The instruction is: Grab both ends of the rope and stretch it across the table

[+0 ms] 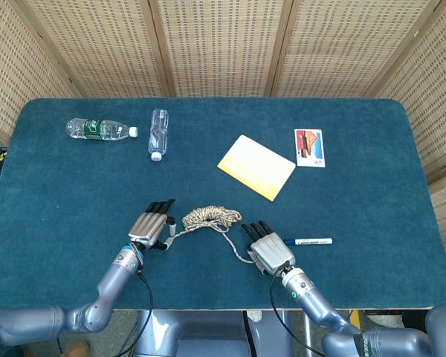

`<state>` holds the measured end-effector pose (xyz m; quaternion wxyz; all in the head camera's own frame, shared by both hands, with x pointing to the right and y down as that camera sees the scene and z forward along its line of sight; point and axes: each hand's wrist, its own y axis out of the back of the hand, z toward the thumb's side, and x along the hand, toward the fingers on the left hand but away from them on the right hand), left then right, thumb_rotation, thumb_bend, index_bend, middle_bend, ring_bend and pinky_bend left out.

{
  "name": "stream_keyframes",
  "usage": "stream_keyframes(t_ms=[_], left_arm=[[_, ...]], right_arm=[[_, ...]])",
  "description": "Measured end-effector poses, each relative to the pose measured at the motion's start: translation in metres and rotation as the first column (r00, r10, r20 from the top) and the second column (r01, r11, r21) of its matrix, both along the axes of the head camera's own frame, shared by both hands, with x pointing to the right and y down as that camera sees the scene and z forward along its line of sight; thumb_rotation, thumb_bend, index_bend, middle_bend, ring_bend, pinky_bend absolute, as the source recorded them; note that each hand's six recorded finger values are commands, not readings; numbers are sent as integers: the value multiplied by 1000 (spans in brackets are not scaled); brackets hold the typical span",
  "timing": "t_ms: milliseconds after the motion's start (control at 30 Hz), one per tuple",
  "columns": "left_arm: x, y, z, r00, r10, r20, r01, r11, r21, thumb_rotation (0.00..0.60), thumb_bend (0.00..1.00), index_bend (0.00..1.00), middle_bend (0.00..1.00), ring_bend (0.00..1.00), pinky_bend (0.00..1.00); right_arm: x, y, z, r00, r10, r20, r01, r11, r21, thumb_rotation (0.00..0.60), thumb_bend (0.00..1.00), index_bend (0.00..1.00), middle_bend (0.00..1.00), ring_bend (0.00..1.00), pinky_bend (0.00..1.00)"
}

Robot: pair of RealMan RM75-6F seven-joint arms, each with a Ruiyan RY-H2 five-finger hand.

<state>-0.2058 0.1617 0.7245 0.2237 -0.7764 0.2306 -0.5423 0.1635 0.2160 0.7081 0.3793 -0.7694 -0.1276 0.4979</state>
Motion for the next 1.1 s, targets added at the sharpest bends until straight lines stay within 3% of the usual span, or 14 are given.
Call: stream_keyframes(t_ms=[300, 967, 1100], left_arm=[[-2, 2, 2, 1000, -13, 15, 13, 1000, -12, 600, 326, 506, 0, 0, 0], [-3, 3, 12, 999, -21, 36, 21, 999, -25, 600, 325, 507, 0, 0, 0], [-4, 3, 13, 999, -18, 44, 19, 999, -27, 600, 363, 507, 0, 0, 0]], right_arm=[[0, 1, 0, 1000, -2, -2, 2, 1000, 1, 600, 437, 589, 0, 0, 0], [2, 1, 1, 1000, 1, -4, -1, 1000, -1, 600, 437, 589, 0, 0, 0], [2, 0, 2, 1000, 1, -6, -1, 1000, -3, 600, 437, 589, 0, 0, 0]])
